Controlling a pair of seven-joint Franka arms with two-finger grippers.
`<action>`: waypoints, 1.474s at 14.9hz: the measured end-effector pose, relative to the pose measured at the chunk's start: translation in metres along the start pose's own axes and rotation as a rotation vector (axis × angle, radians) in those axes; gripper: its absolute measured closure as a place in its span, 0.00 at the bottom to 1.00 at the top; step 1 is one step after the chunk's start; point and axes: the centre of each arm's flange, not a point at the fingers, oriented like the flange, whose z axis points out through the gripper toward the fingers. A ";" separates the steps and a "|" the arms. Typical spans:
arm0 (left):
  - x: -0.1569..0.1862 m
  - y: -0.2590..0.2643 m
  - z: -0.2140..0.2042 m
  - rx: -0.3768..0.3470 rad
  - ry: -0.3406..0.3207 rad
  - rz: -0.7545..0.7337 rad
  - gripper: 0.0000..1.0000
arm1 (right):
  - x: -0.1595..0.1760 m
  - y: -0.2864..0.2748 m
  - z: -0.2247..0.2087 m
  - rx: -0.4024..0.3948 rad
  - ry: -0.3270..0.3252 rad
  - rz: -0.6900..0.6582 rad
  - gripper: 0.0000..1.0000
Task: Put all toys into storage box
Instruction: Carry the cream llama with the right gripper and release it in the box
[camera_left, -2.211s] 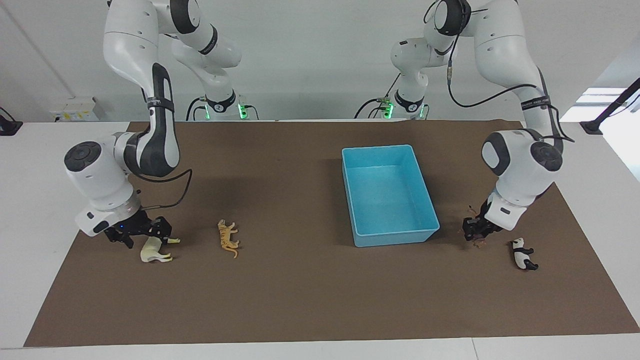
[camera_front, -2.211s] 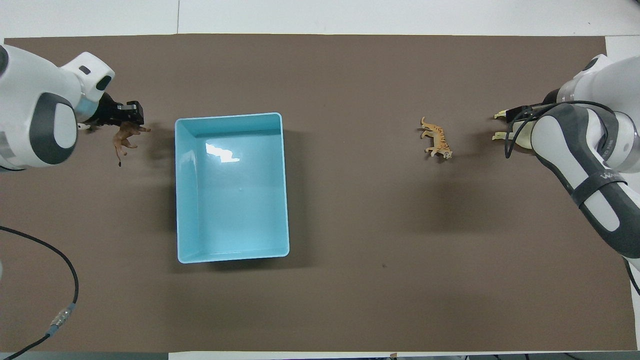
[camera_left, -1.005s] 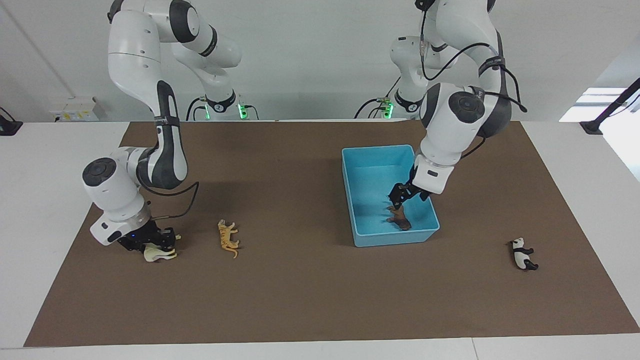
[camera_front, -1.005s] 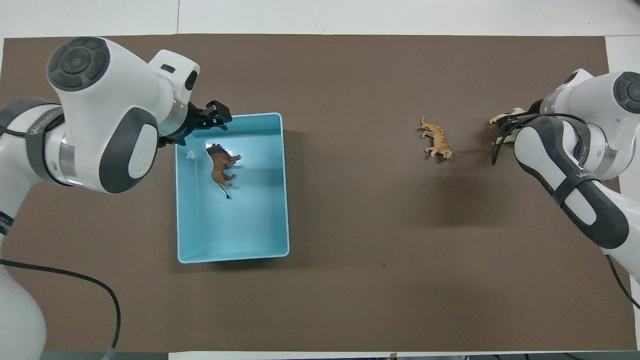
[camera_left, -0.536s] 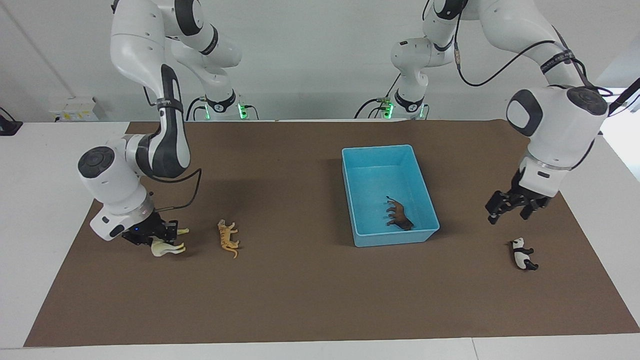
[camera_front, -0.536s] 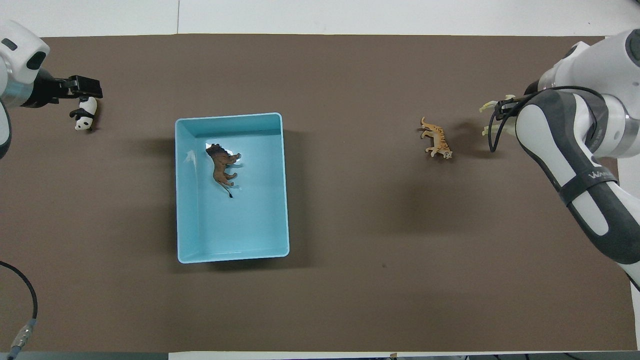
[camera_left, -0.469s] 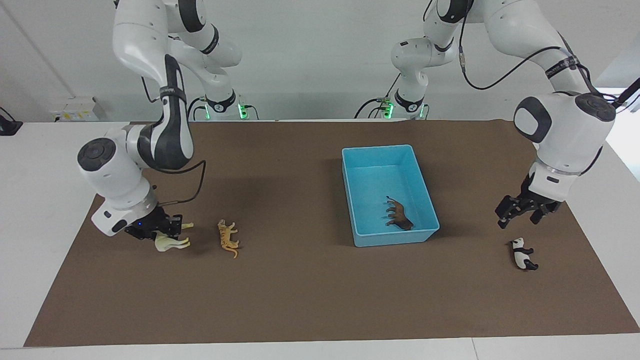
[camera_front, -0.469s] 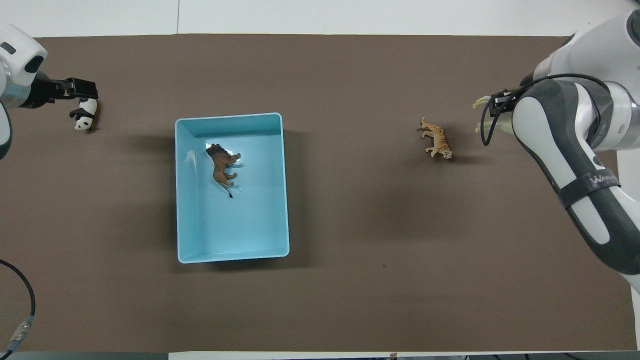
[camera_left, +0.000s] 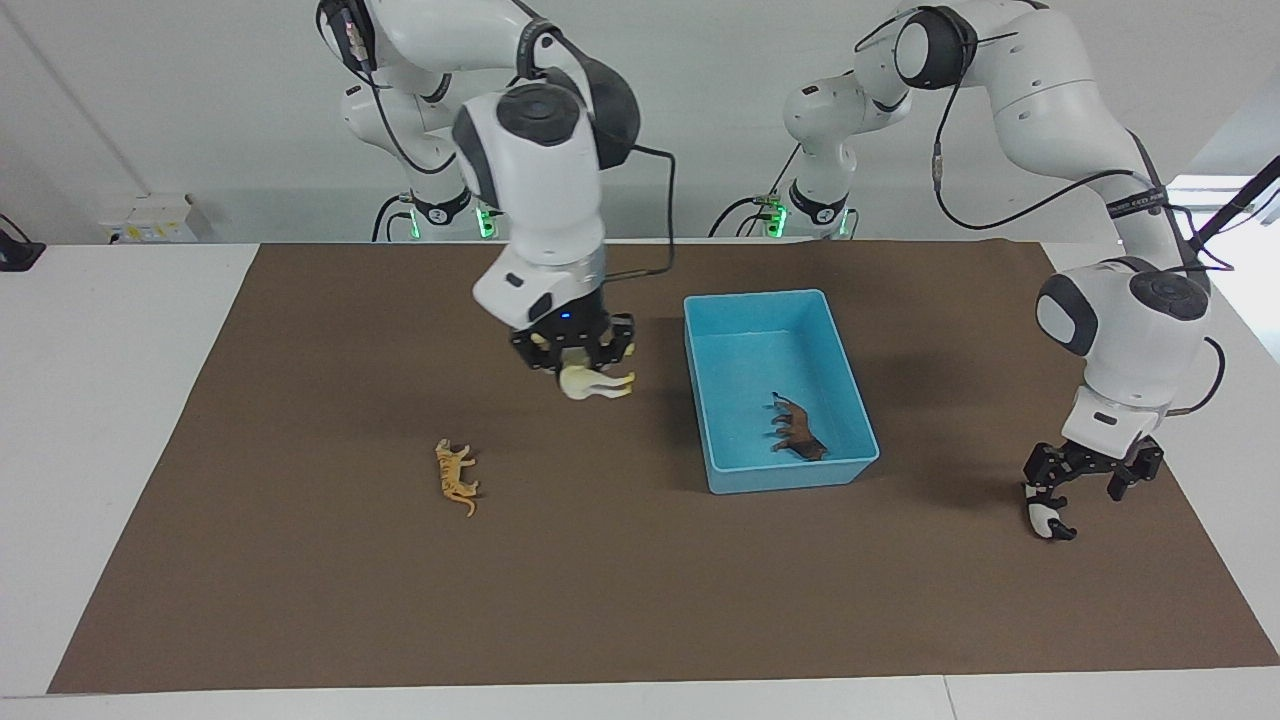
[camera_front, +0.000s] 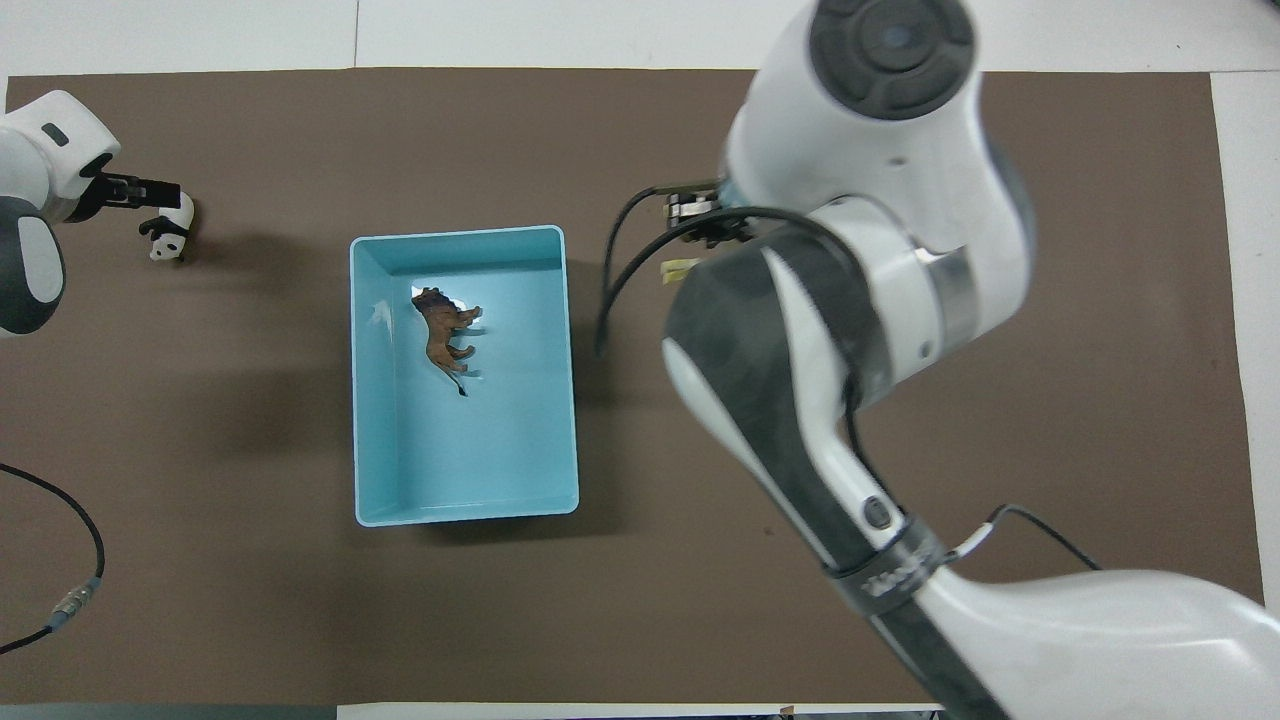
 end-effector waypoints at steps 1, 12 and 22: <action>-0.004 -0.004 0.012 0.005 -0.004 0.007 0.00 | -0.014 -0.036 0.014 0.007 0.002 -0.006 0.57; -0.019 0.019 0.053 -0.032 -0.027 0.031 0.00 | -0.096 -0.195 0.131 0.063 0.017 0.077 0.33; -0.021 0.023 0.050 -0.036 -0.034 0.027 0.56 | 0.015 -0.032 0.047 -0.046 0.064 0.214 0.00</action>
